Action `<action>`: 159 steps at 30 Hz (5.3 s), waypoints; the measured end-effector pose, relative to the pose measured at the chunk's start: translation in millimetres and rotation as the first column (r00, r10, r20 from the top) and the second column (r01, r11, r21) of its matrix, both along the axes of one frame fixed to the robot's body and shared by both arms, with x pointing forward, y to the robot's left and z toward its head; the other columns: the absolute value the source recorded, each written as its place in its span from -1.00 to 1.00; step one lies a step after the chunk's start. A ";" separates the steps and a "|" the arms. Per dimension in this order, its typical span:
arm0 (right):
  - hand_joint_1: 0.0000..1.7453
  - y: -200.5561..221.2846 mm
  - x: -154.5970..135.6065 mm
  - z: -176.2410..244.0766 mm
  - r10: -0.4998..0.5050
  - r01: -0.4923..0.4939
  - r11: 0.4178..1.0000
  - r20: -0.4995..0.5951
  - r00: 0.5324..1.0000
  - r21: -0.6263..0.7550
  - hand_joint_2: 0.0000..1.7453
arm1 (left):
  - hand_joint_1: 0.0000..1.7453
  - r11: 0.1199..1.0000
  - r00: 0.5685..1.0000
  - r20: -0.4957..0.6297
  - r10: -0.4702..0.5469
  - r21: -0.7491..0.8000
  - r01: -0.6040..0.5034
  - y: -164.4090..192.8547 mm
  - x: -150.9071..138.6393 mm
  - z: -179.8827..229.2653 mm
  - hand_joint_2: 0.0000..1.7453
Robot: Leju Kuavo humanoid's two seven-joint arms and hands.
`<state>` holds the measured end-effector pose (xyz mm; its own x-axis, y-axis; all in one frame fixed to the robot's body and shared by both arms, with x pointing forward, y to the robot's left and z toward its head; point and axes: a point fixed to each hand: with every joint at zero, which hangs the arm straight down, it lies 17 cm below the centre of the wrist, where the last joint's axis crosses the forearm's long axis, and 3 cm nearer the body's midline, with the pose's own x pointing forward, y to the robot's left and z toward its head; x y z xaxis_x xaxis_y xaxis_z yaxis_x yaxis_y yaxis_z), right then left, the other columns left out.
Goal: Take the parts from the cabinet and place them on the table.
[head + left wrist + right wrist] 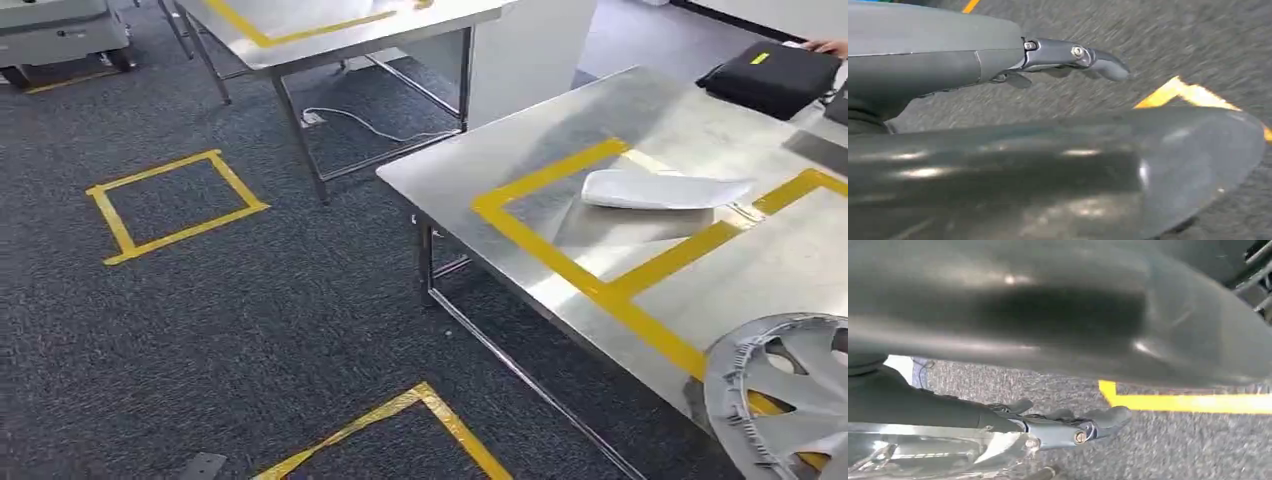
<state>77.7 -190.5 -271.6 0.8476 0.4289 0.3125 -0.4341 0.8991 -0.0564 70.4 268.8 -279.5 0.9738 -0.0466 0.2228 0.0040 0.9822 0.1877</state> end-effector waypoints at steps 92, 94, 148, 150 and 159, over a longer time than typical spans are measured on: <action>-1.00 -76.9 34.9 8.2 -0.410 0.412 0.910 0.196 0.891 0.032 -1.00 | -1.00 0.986 0.921 0.361 0.149 -0.129 -0.109 -80.3 98.3 39.9 -1.00; -1.00 -70.9 33.2 8.1 -0.386 0.389 0.921 0.196 0.901 0.028 -1.00 | -1.00 0.980 0.913 0.363 0.187 -0.130 -0.149 -70.6 93.0 38.2 -1.00; -1.00 -36.5 30.7 7.2 -0.255 0.260 0.966 0.173 0.951 -0.003 -1.00 | -1.00 0.973 0.910 0.342 0.232 -0.077 -0.219 -35.6 74.4 29.9 -1.00; -1.00 -36.8 29.5 6.9 -0.255 0.260 0.966 0.170 0.952 -0.005 -1.00 | -1.00 0.973 0.909 0.346 0.230 -0.078 -0.216 -37.1 77.3 30.8 -1.00; -1.00 -36.4 25.7 6.1 -0.250 0.255 0.967 0.163 0.954 -0.008 -1.00 | -1.00 0.974 0.910 0.346 0.227 -0.074 -0.215 -36.3 72.6 30.1 -1.00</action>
<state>103.3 -226.9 -265.5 0.8695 0.2182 0.4431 -0.1767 0.9752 -0.1335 143.0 232.4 -249.4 0.8173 0.1746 0.5491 -0.2741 0.9560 0.1041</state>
